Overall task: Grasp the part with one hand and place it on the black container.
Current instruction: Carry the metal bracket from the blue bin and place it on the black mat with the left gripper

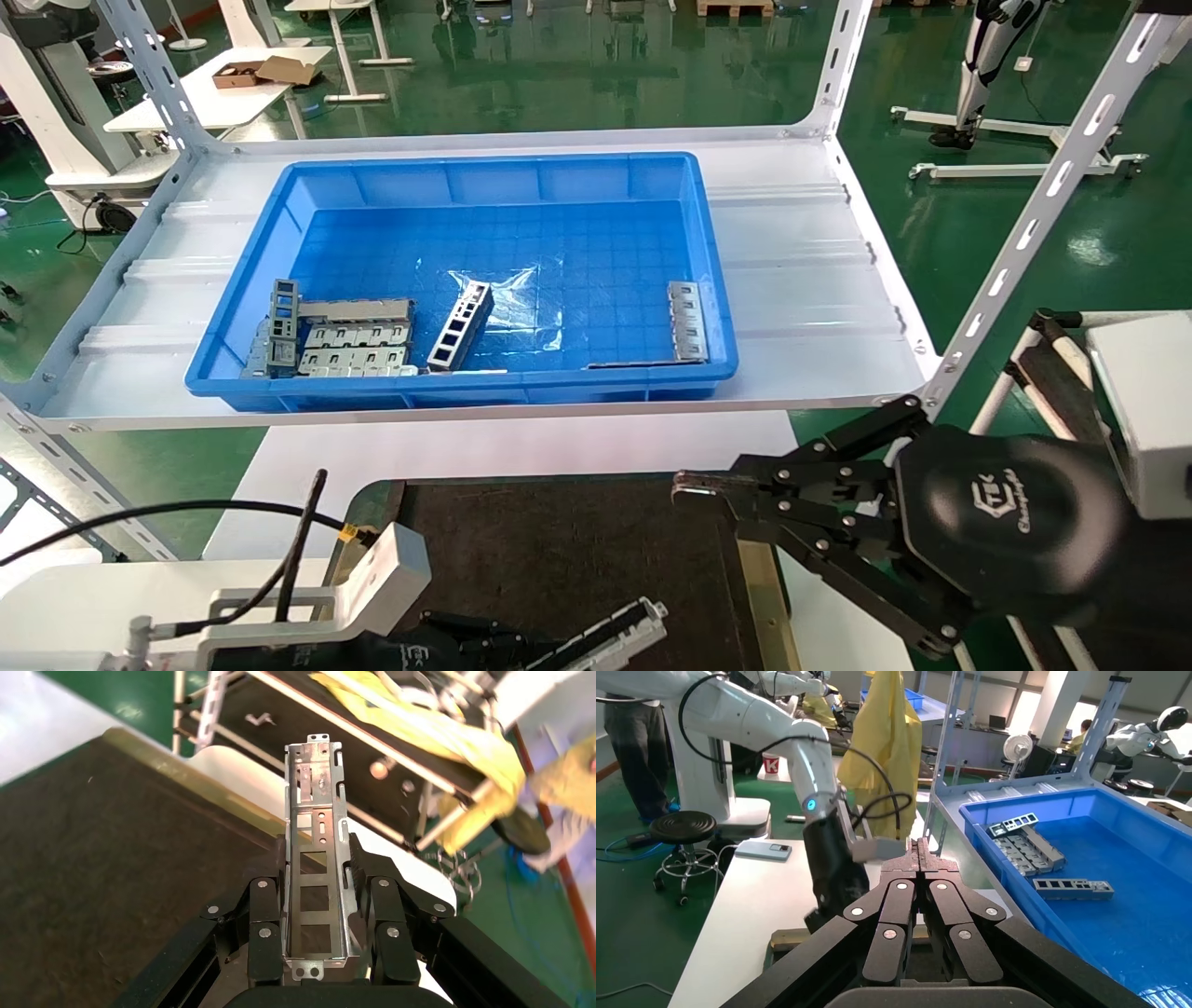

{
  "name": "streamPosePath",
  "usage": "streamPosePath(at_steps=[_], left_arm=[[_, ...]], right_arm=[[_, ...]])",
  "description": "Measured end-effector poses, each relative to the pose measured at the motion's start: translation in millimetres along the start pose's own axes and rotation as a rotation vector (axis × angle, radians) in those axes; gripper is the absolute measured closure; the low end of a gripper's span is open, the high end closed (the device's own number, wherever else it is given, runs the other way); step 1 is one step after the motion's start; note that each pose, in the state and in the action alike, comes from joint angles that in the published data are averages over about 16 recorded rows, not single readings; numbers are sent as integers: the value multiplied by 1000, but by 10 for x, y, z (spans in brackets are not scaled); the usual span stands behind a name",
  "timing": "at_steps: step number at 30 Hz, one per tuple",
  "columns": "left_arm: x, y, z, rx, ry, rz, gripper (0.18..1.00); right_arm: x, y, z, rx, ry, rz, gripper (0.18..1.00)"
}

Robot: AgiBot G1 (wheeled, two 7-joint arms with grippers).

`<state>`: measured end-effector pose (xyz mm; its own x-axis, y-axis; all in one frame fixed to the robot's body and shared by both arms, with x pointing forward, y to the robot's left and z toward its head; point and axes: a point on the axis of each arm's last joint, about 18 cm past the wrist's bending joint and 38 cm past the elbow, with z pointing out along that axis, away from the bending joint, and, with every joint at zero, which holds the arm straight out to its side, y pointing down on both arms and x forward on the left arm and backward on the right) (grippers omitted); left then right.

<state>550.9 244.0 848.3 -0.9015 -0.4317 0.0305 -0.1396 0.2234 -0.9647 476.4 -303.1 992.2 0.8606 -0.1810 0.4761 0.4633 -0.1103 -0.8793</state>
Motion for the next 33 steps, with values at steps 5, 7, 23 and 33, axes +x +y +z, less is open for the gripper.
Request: streamPosePath(at_steps=[5,7,23,33], left_arm=[[-119,178,211,40,-83,-95,831],[-168,242,302,58,-119,-129,831],[-521,696,956,151,-412,-317,831],[-735,844,1315,195,-564,-397,831]], right_arm=[[0,0,0,0,0,0,988],[0,0,0,0,0,0,988],[0,0,0,0,0,0,988],[0,0,0,0,0,0,988]])
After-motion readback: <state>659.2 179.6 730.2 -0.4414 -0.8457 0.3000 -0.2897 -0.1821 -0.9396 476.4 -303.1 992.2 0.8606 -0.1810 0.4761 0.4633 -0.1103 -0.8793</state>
